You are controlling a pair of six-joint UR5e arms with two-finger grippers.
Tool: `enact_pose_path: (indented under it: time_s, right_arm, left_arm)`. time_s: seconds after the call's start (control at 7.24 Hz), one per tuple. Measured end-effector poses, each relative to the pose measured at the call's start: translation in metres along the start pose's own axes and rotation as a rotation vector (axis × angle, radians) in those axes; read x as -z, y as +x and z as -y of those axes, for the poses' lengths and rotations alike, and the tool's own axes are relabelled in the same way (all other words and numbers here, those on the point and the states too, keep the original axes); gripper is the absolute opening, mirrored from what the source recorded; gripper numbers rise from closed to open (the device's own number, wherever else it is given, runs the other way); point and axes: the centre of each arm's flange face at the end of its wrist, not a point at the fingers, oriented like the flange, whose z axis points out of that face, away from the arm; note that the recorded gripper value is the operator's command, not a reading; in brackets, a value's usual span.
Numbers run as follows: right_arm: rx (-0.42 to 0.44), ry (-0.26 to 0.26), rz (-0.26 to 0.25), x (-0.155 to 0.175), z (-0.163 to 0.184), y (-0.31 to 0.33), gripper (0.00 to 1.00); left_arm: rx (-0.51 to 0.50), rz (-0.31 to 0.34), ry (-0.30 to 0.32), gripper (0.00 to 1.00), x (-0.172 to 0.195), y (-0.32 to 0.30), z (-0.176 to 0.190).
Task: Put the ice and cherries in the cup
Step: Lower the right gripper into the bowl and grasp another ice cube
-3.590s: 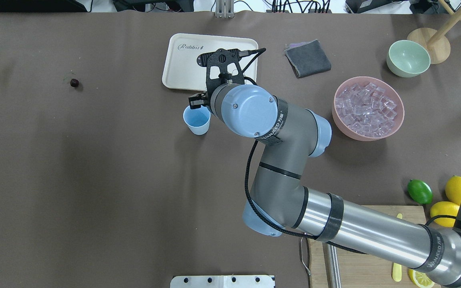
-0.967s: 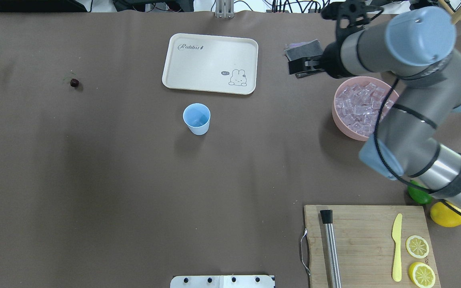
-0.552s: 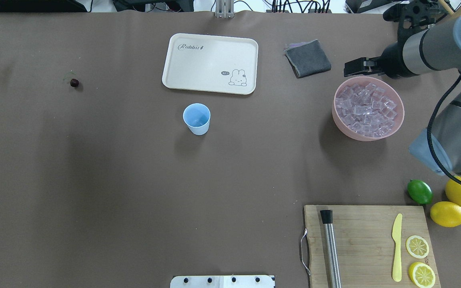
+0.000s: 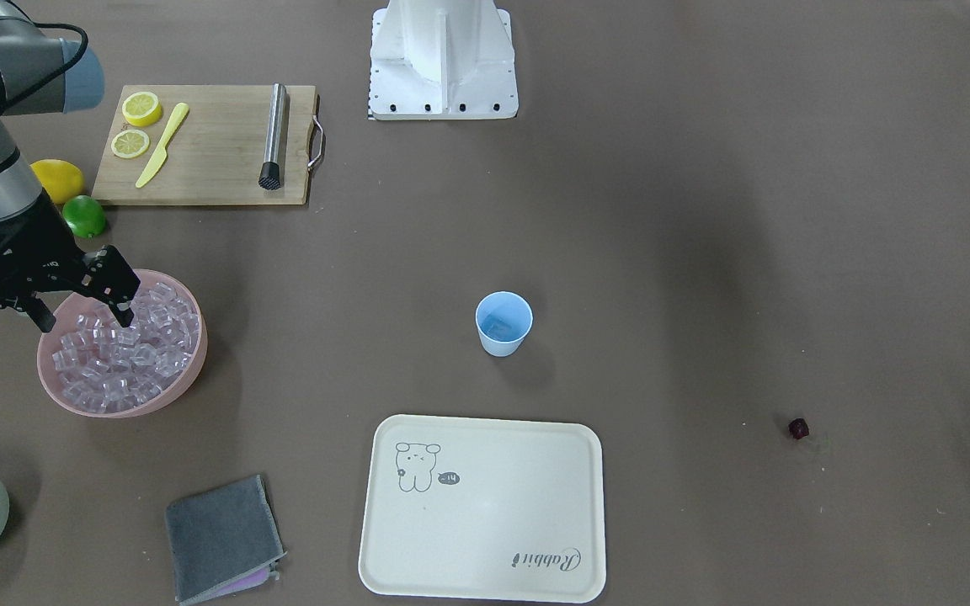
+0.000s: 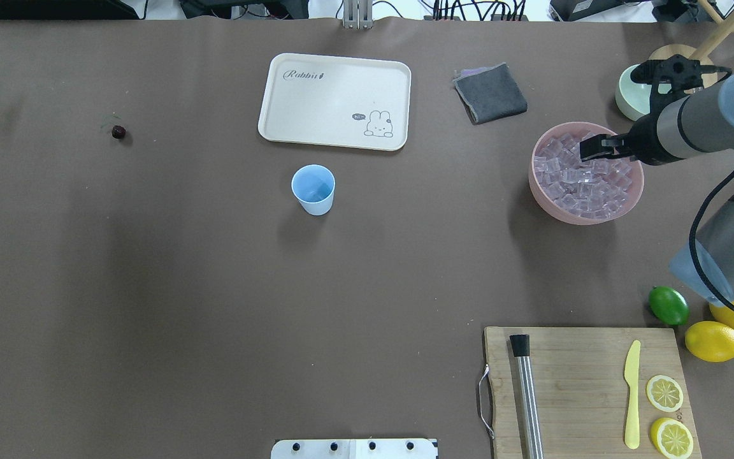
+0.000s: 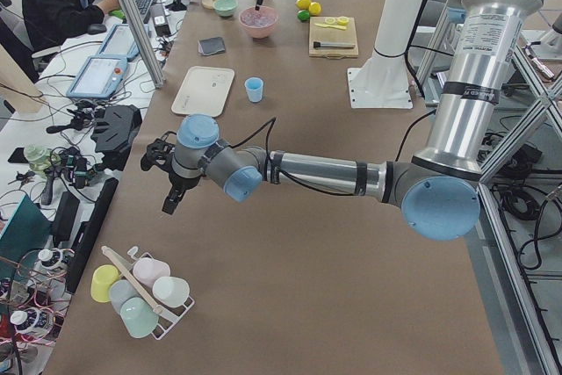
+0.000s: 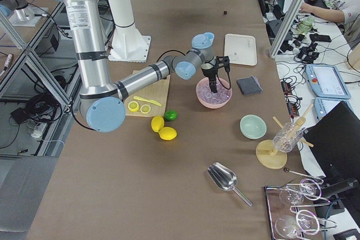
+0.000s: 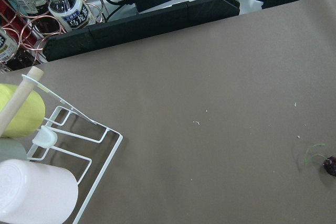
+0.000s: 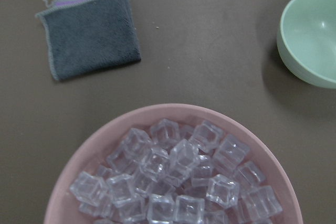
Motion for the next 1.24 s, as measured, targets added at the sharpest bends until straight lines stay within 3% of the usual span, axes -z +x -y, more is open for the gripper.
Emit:
enact_pose_path:
  time_s: [0.41, 0.97, 1.1, 1.24]
  right_arm:
    - [0.041, -0.022, -0.03, -0.026, -0.026, -0.016, 0.73]
    - [0.056, -0.03, -0.063, -0.048, -0.034, -0.021, 0.71]
    - [0.055, -0.032, -0.069, -0.05, -0.034, -0.019, 0.63]
    - [0.054, -0.033, -0.071, -0.052, -0.034, -0.019, 0.46]
  left_arm:
    - [-0.006, -0.006, 0.021, 0.98, 0.011, 0.002, -0.02]
    - [-0.001, -0.008, 0.024, 0.98, 0.012, 0.004, -0.02]
    - [0.0, -0.008, 0.024, 0.98, 0.012, 0.004, -0.021]
    - [0.001, -0.008, 0.022, 0.98, 0.012, 0.003, -0.021]
